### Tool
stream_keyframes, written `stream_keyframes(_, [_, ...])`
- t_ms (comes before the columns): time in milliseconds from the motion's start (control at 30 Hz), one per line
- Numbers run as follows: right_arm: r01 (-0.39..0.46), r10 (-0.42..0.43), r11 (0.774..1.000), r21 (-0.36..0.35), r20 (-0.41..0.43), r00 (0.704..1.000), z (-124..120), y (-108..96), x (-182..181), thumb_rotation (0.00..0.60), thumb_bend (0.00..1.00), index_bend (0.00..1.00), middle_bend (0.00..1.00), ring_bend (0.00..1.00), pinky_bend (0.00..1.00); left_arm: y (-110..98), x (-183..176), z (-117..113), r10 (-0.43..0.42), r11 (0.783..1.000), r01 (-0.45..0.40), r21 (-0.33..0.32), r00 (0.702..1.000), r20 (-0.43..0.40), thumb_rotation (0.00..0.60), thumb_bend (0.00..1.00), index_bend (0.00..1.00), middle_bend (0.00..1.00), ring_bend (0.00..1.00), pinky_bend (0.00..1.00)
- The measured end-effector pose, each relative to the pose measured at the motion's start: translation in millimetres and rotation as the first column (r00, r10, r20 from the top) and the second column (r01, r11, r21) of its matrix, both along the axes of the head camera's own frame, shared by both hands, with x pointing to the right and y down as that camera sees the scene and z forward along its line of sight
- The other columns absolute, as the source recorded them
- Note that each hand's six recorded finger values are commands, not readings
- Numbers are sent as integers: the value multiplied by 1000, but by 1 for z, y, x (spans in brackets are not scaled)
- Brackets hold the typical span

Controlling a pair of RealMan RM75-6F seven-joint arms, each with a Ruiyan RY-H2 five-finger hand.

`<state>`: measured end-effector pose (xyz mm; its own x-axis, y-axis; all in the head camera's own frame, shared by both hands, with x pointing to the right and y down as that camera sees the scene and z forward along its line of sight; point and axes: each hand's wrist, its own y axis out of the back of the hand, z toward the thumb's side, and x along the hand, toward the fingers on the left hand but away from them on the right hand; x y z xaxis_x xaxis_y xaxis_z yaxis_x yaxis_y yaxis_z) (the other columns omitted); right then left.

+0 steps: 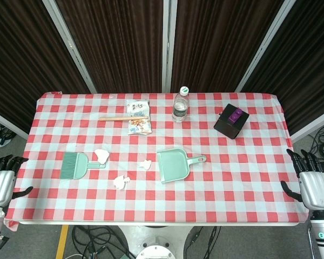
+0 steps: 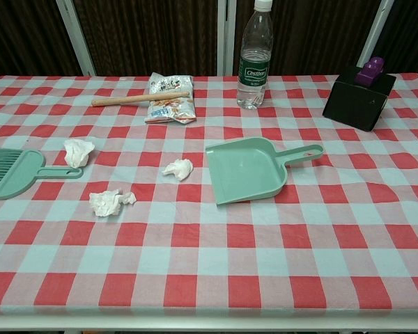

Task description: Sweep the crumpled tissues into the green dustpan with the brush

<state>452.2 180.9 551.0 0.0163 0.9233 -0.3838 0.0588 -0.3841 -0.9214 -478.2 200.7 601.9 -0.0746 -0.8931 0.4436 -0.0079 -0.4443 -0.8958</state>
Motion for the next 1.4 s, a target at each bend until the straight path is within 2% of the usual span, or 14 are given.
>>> stream_keyframes(133, [2,-2,1000,6,-1,1000,-2,0,1,600,225,54,151,34,69,-4,1,-1,6,1000,-6,7,1000,2,600,100,220,195,107,142])
stream_keyframes(267, [14,-14,1000,15,-20,1000,-7,-2,3,600,225,54,150,34,69,-17,4,-3,26,999,-26,36,1000,5,600,98,222,195,109,148])
stream_keyframes(333, [24,-23,999,24,-28,999,-11,-5,2,600,224,54,150,34,68,-27,9,-3,47,998,-47,46,999,2,600,95,241,195,148,229])
stream_keyframes(400, [36,-34,999,31,-33,999,-13,-7,1,600,225,54,150,34,68,-36,14,-1,64,997,-64,45,998,-2,600,94,279,211,219,378])
stream_keyframes(467, [48,-47,998,36,-36,998,-15,-10,-1,600,224,54,148,34,68,-47,22,5,80,996,-80,34,997,-9,600,94,324,269,329,566])
stream_keyframes(533, [59,-58,997,40,-38,998,-17,-12,-2,600,225,54,146,34,69,-59,31,13,99,995,-99,14,995,-15,600,98,347,322,428,689])
stream_keyframes(667, [68,-66,997,45,-42,997,-20,-14,-3,600,225,56,146,34,68,-78,52,37,146,988,-146,-52,989,-10,600,109,369,373,579,805])
stream_keyframes(800, [61,-59,997,41,-41,997,-20,-13,-1,600,224,56,145,34,72,-89,79,66,195,974,-193,-122,981,4,600,124,386,412,661,880])
stream_keyframes(1033, [40,-39,999,34,-37,999,-20,-8,4,600,225,57,145,34,75,-93,115,112,239,943,-222,-249,970,40,600,129,392,420,676,904])
stream_keyframes(1133, [31,-30,999,31,-37,999,-20,-7,6,600,224,57,145,34,76,-91,133,126,254,932,-234,-277,967,36,600,141,393,420,677,906])
stream_keyframes(1400, [21,-20,999,24,-34,999,-19,-6,9,600,225,57,145,34,76,-81,162,145,293,907,-261,-331,955,48,600,190,401,420,677,911])
